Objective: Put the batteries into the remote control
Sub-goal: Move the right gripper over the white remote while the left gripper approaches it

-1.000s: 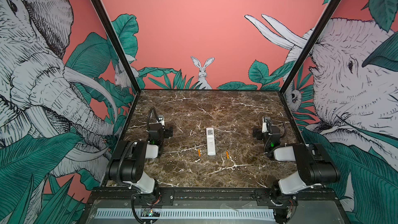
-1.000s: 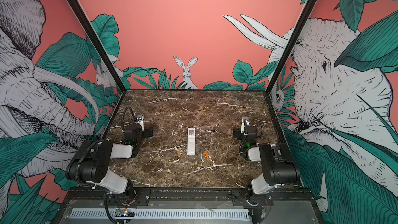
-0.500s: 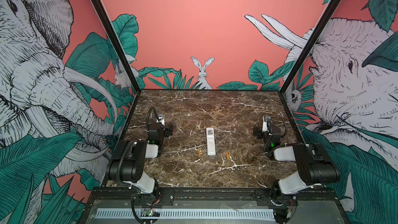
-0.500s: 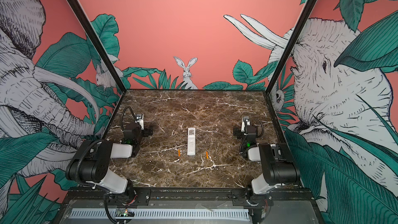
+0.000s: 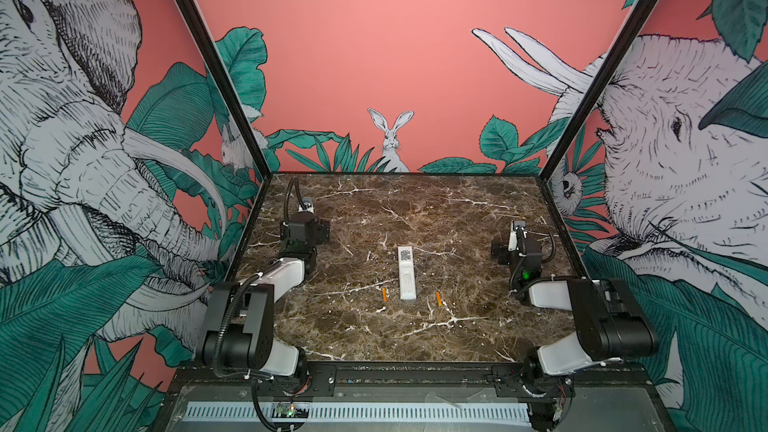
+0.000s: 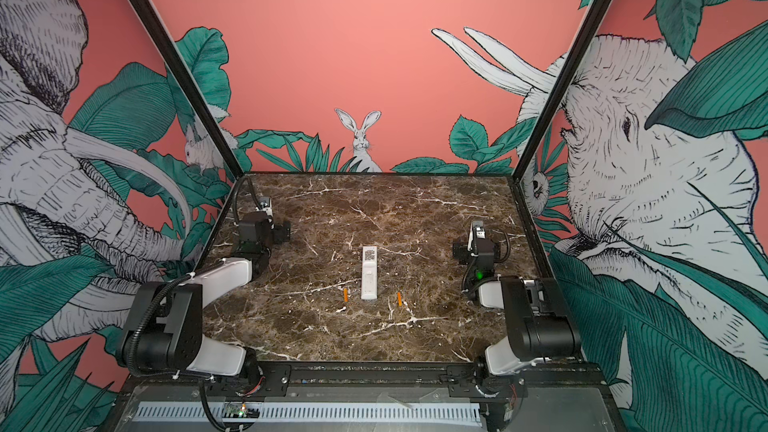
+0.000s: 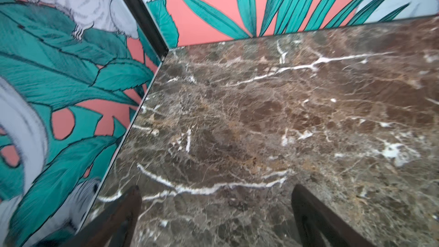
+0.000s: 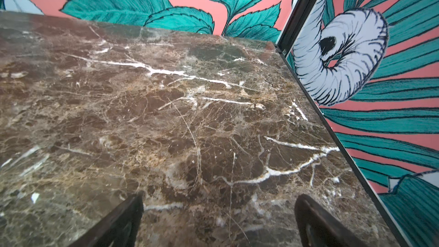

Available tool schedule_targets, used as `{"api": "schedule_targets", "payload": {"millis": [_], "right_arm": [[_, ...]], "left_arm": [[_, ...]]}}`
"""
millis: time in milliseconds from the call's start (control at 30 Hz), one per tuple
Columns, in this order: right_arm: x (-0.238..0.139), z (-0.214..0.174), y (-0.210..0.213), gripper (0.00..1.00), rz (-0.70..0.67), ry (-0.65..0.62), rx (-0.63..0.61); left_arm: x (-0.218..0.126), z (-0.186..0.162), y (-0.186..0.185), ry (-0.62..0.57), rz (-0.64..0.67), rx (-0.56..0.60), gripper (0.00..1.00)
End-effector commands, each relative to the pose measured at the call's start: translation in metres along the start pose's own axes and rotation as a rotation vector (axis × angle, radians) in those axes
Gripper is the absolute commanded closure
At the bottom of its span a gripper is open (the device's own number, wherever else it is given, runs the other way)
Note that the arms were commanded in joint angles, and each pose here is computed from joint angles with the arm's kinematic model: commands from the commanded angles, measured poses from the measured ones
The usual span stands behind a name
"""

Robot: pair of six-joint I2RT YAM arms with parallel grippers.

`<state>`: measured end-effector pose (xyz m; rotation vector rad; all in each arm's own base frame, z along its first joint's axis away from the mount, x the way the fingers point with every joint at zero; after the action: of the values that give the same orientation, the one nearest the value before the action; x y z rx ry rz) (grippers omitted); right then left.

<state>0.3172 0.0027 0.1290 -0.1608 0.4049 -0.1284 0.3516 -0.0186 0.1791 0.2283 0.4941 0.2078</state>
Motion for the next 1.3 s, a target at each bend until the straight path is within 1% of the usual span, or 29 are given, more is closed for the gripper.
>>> {"api": "schedule_targets", "payload": {"millis": [0, 100, 200, 333, 433, 500, 567, 667, 800, 900, 1033, 1267], "right_arm": [[-0.01, 0.039, 0.006, 0.01, 0.047, -0.021, -0.057], [-0.026, 0.067, 0.015, 0.0, 0.057, -0.021, -0.091], [-0.041, 0.085, 0.032, 0.01, 0.097, 0.03, -0.125], [-0.06, 0.096, 0.059, 0.01, 0.126, 0.147, -0.17], [-0.074, 0.096, 0.084, 0.0, 0.209, 0.256, -0.195], [-0.085, 0.09, 0.102, 0.01, 0.273, 0.324, -0.213], [-0.094, 0.083, 0.115, 0.0, 0.309, 0.378, -0.232], [-0.109, 0.069, 0.135, 0.0, 0.368, 0.433, -0.269], [-0.129, 0.047, 0.16, 0.04, 0.446, 0.523, -0.305], [-0.14, 0.027, 0.175, 0.09, 0.492, 0.594, -0.316], [-0.149, 0.004, 0.186, 0.13, 0.52, 0.668, -0.326], [-0.152, -0.014, 0.187, 0.21, 0.508, 0.704, -0.315]], "left_arm": [[-0.016, 0.01, 0.003, 0.118, 0.13, 0.059, 0.0], [-0.026, 0.023, -0.001, 0.186, 0.127, 0.054, 0.0], [-0.037, 0.034, -0.003, 0.255, 0.107, 0.014, 0.0], [-0.053, 0.037, -0.011, 0.339, 0.038, -0.033, 0.01], [-0.067, 0.035, -0.019, 0.385, -0.038, -0.048, 0.01], [-0.077, 0.032, -0.026, 0.399, -0.119, -0.059, 0.0], [-0.086, 0.03, -0.03, 0.414, -0.196, -0.067, 0.0], [-0.101, 0.025, -0.031, 0.435, -0.289, -0.088, 0.0], [-0.119, 0.017, -0.033, 0.445, -0.402, -0.091, 0.01], [-0.131, 0.01, -0.031, 0.451, -0.458, -0.091, 0.0], [-0.142, 0.003, -0.03, 0.452, -0.509, -0.098, 0.0], [-0.148, -0.008, -0.036, 0.477, -0.584, -0.136, 0.0]]}}
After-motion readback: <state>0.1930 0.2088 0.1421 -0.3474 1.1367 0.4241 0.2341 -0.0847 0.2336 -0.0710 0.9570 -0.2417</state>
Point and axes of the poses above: each gripper's point midway between its finger pads, its own x axis out along the fingers, its own y axis along the line the jaws close on, z = x × y, the point moved 8 cm from there along -x, back along the fingers
